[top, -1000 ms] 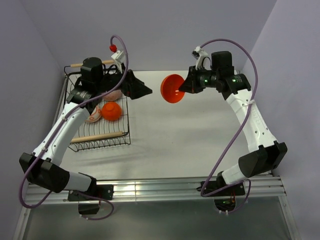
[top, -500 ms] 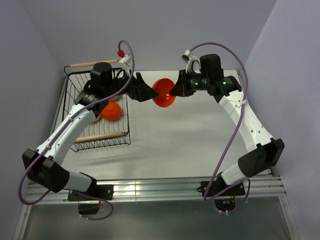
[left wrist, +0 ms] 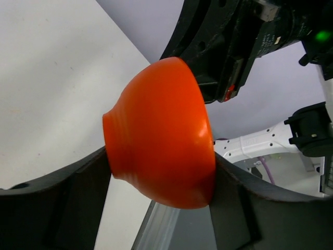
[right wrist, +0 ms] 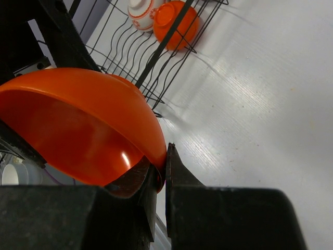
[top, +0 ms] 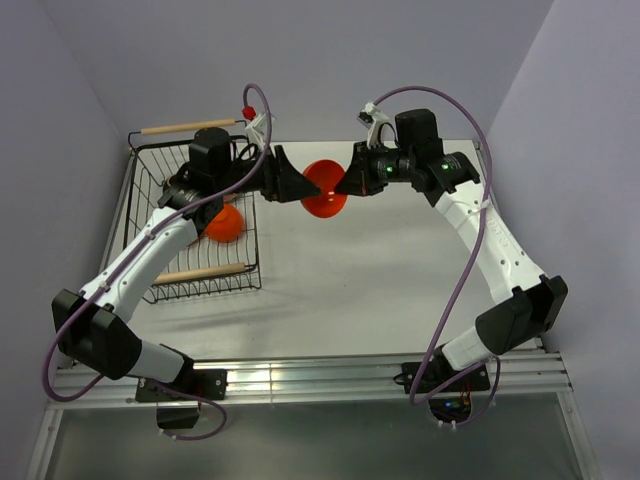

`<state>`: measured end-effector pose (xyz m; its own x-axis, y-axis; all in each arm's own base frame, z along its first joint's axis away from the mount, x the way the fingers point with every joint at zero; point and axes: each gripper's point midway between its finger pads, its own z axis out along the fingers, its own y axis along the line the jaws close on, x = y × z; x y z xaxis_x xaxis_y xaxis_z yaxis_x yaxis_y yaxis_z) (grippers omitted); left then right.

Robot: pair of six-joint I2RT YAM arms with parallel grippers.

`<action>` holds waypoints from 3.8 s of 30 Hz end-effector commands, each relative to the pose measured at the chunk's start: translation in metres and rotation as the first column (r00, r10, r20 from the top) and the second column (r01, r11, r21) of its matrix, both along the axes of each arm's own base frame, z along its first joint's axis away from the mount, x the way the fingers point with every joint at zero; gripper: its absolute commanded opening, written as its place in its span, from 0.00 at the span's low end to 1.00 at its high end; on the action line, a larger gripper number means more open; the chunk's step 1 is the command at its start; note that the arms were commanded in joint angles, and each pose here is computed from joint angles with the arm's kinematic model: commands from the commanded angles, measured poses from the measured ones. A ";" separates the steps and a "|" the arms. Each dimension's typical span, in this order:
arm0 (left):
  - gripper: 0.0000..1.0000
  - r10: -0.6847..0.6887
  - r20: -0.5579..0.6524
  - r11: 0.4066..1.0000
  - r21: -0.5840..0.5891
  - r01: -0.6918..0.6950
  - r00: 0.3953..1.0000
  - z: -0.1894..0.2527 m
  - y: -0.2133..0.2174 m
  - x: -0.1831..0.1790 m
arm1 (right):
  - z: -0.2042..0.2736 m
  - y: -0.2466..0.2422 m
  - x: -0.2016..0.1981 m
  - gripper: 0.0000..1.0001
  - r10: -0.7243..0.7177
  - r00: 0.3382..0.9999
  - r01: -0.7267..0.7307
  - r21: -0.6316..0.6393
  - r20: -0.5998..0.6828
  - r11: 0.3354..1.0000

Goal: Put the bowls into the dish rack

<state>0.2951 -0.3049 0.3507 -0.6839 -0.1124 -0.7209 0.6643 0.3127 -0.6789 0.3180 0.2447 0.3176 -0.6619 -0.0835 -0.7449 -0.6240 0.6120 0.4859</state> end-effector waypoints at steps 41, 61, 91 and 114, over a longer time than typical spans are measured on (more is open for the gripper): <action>0.00 0.248 -0.072 0.967 0.087 -0.242 0.966 -0.020 0.075 0.034 | 0.006 0.000 -0.010 0.85 0.087 0.996 -0.087 -0.017 0.019 0.996; 0.00 0.431 0.353 0.468 0.699 -0.540 0.831 -0.035 0.298 0.075 | -0.008 -0.022 0.002 0.85 0.034 0.999 -0.034 -0.080 -0.003 0.996; 0.00 0.504 0.299 -0.240 0.950 -0.201 0.810 -0.172 0.362 0.010 | -0.034 -0.032 0.005 0.85 0.009 0.999 -0.013 -0.108 -0.036 0.994; 0.08 0.537 0.298 -0.306 0.941 -0.147 0.789 -0.216 0.357 0.030 | -0.037 -0.047 0.007 0.85 -0.020 0.999 0.015 -0.105 -0.043 0.994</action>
<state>0.3217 0.0508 0.1355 -0.9529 0.2496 -0.1723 0.1066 0.8076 0.5800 0.3267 0.1989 0.2636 -0.7411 -0.1523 -0.6539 -0.5546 0.6878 0.4683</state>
